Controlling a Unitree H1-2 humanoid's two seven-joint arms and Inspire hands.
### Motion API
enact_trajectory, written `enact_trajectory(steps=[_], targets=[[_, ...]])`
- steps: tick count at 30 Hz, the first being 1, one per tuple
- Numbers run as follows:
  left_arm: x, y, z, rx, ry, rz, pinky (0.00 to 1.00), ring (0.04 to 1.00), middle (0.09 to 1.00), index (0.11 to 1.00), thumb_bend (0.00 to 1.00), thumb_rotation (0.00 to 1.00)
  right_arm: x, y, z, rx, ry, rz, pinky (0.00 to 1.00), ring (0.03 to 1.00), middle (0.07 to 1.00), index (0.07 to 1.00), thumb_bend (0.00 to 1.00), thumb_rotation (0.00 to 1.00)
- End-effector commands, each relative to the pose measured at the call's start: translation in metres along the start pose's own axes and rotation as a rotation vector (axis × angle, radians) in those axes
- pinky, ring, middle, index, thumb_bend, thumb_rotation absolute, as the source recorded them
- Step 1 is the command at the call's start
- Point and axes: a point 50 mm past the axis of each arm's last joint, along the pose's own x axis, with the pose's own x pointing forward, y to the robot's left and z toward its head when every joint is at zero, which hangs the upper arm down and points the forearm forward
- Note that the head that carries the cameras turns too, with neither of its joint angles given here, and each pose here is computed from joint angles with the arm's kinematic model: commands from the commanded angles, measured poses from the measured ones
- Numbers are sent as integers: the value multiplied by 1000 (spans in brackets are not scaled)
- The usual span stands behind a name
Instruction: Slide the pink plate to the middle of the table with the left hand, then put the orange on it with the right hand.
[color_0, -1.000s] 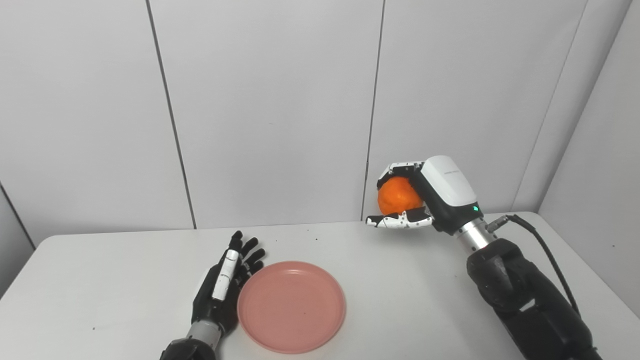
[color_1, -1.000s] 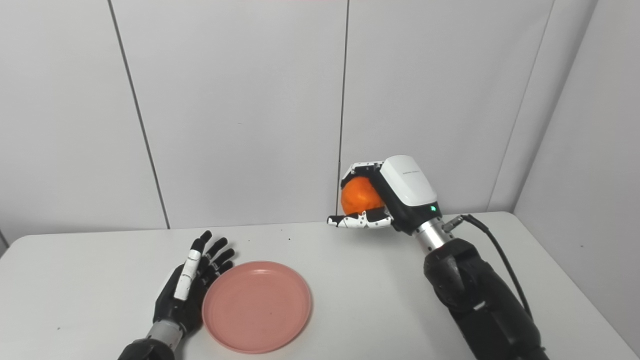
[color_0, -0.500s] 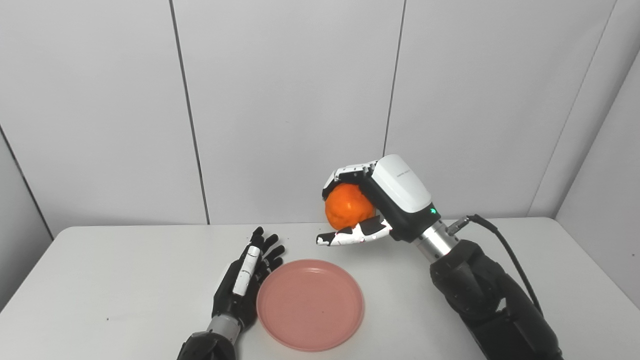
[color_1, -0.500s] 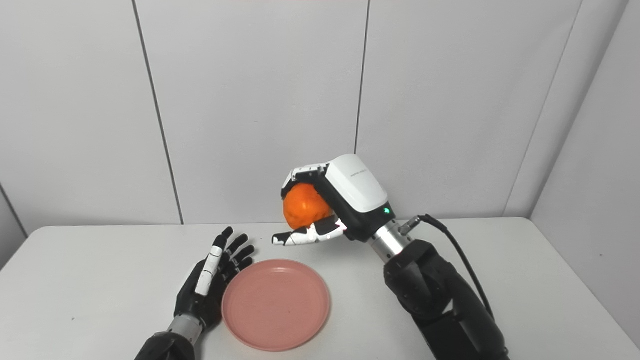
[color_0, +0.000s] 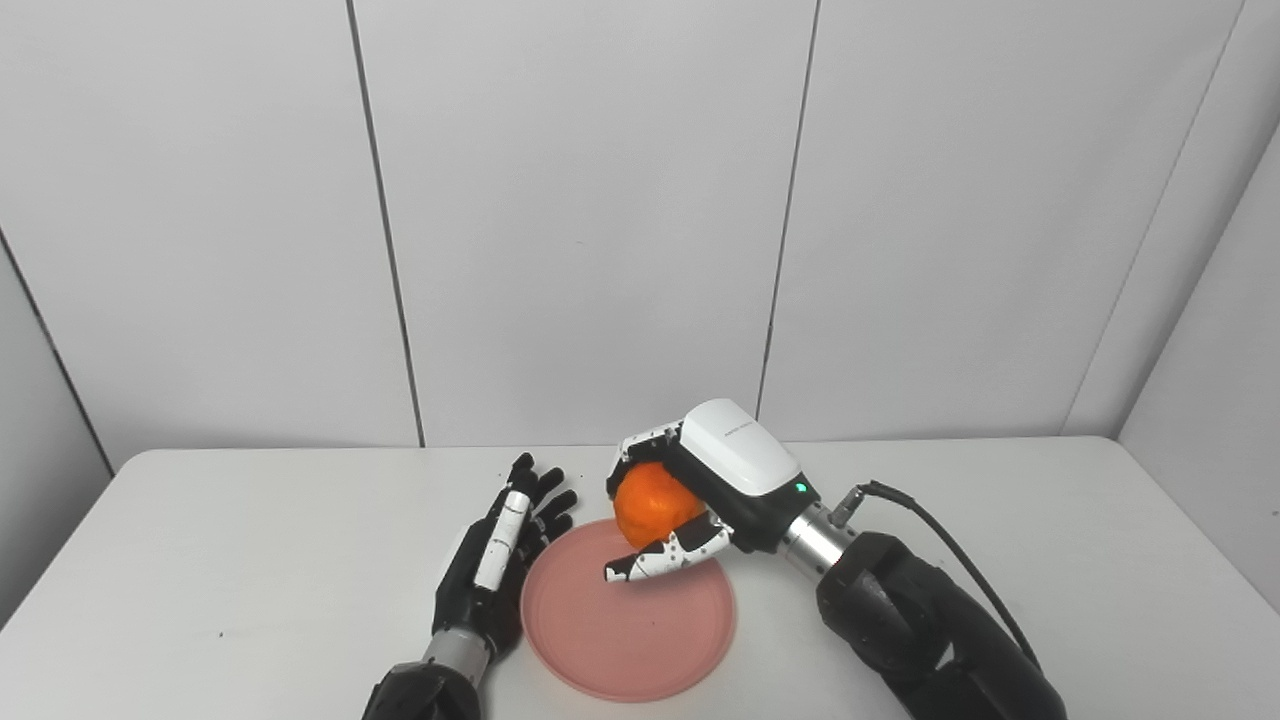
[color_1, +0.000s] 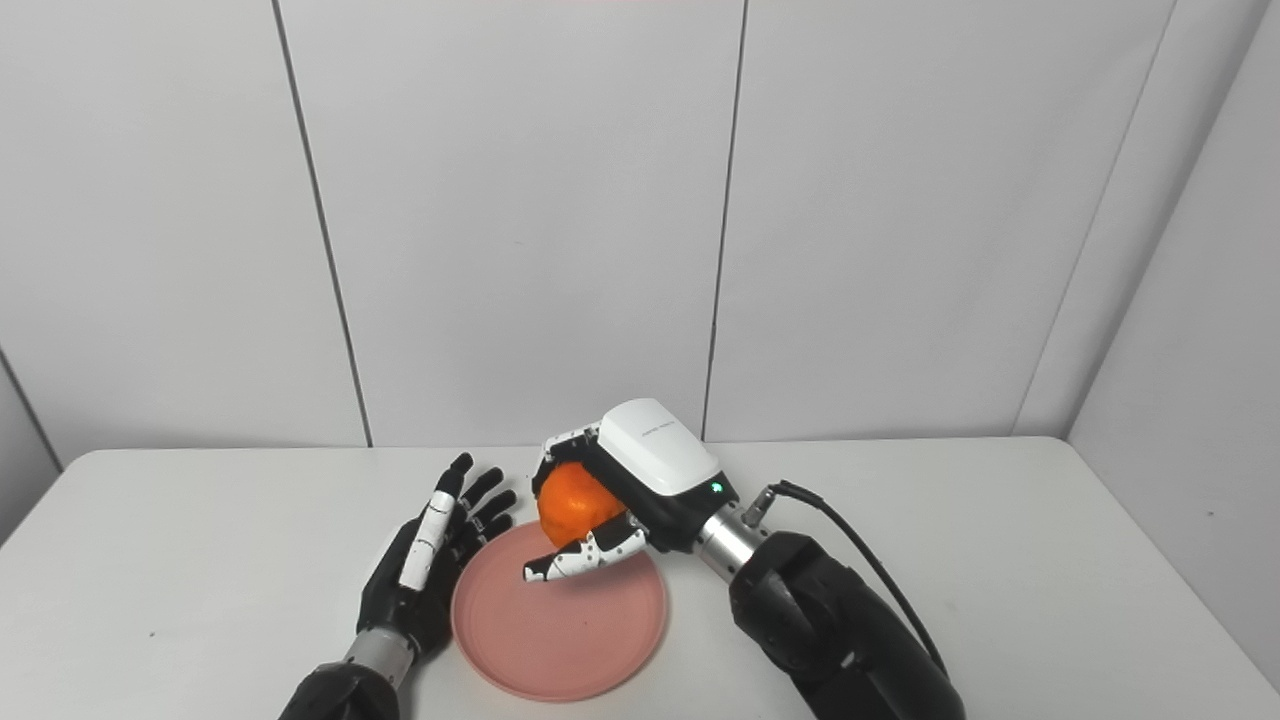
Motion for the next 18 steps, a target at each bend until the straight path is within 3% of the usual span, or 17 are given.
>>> enact_trajectory(steps=[1, 7, 18], targets=[[-5, -2, -13, -6, 71, 16, 921, 885, 936, 1000, 751, 702, 12, -17, 9, -25, -77, -61, 279, 337, 396, 411, 528, 401], [-5, -1, -15, 0, 68, 7, 921, 891, 951, 1000, 761, 712, 15, -6, 6, -38, -64, 24, 271, 328, 394, 423, 502, 474], [-6, -2, -15, 10, 67, 2, 916, 905, 960, 1000, 757, 728, 15, 13, 3, -46, -58, 107, 367, 417, 457, 497, 506, 387]])
